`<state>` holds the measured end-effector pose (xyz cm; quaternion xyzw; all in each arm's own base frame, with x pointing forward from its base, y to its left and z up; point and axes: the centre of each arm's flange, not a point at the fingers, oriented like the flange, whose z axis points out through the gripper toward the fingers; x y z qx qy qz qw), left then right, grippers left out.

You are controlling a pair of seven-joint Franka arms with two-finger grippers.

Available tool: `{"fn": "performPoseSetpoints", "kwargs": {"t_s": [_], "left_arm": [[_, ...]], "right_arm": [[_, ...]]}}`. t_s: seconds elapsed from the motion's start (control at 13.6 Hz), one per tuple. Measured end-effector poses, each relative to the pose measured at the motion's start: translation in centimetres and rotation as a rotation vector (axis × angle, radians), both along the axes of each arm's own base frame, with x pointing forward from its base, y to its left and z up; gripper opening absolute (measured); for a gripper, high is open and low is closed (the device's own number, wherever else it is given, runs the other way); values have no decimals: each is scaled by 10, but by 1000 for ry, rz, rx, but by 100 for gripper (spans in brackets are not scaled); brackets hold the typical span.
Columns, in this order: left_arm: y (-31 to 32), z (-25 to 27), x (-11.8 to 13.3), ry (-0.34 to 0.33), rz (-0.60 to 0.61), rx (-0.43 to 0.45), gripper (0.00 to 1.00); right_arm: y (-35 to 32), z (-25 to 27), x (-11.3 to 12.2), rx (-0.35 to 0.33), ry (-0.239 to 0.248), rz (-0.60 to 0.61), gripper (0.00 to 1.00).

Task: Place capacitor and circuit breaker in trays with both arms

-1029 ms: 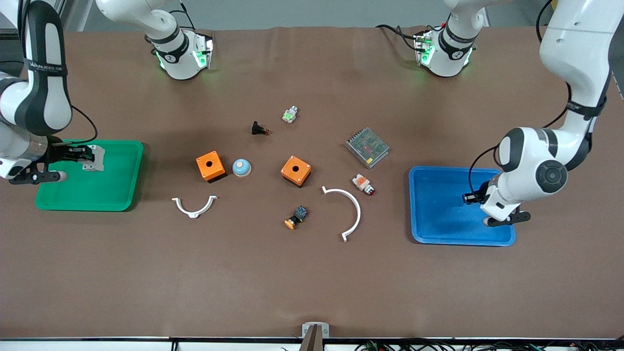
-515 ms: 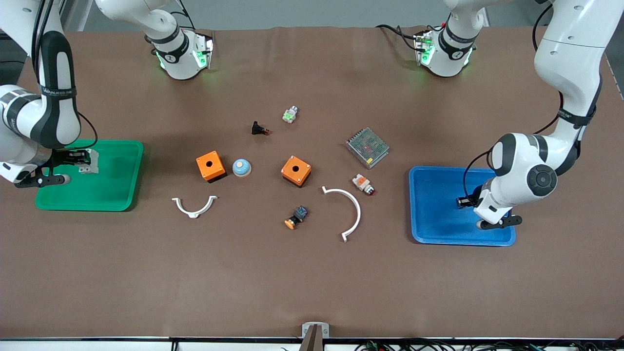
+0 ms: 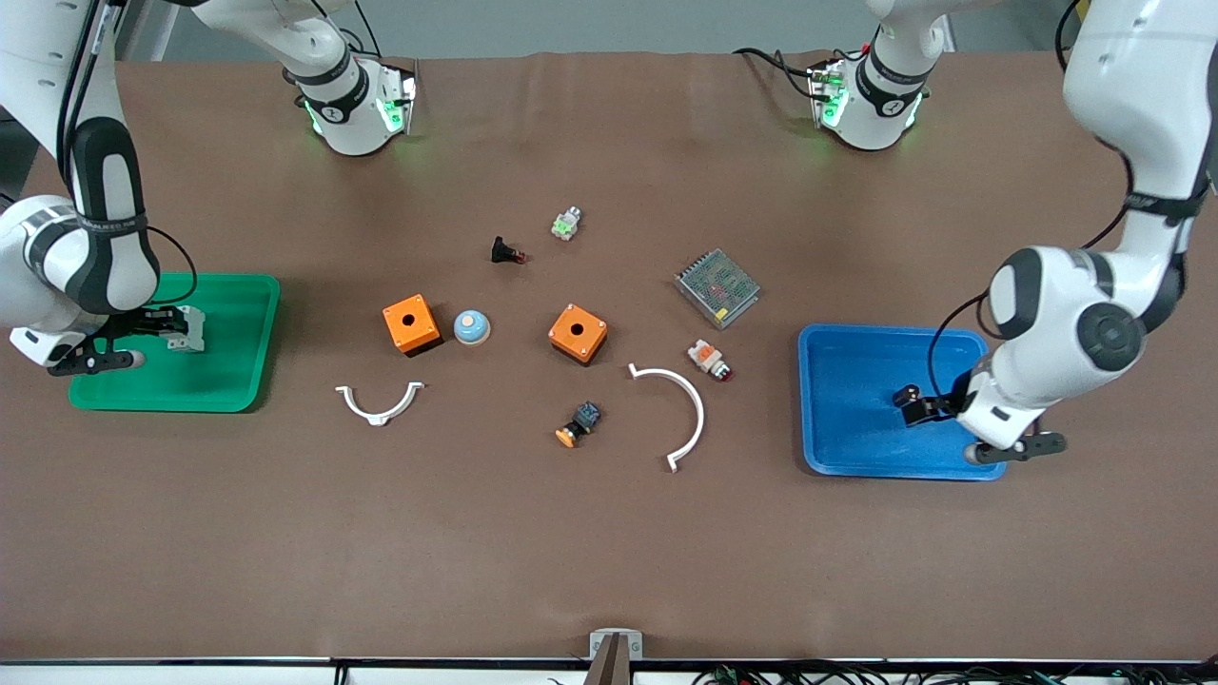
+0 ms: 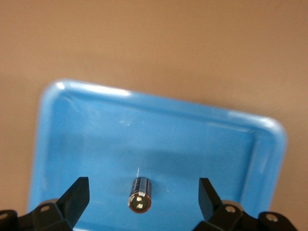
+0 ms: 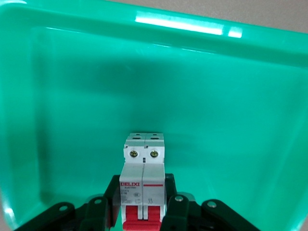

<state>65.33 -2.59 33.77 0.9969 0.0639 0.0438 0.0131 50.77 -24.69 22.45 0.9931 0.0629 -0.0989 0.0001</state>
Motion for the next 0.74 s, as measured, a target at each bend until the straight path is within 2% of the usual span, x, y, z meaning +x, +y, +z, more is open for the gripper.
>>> {"fn": "performPoseSetpoints", "kwargs": {"t_s": [0.15, 0.37, 0.51, 0.59, 0.74], "left_arm": [[2, 72, 0, -36, -33, 29, 100], [-5, 165, -13, -20, -55, 59, 100], [-17, 217, -28, -11, -70, 70, 100], [-23, 235, -36, -8, -79, 76, 100], [-31, 263, -52, -14, -112, 90, 100]], "right_arm": [[-6, 1, 1, 11, -16, -15, 40], [-7, 1, 2, 18, -24, -22, 40], [-2, 3, 6, 25, -28, -17, 56], [1, 11, 13, 38, -26, -11, 67], [7, 48, 38, 81, -24, 8, 86]]}}
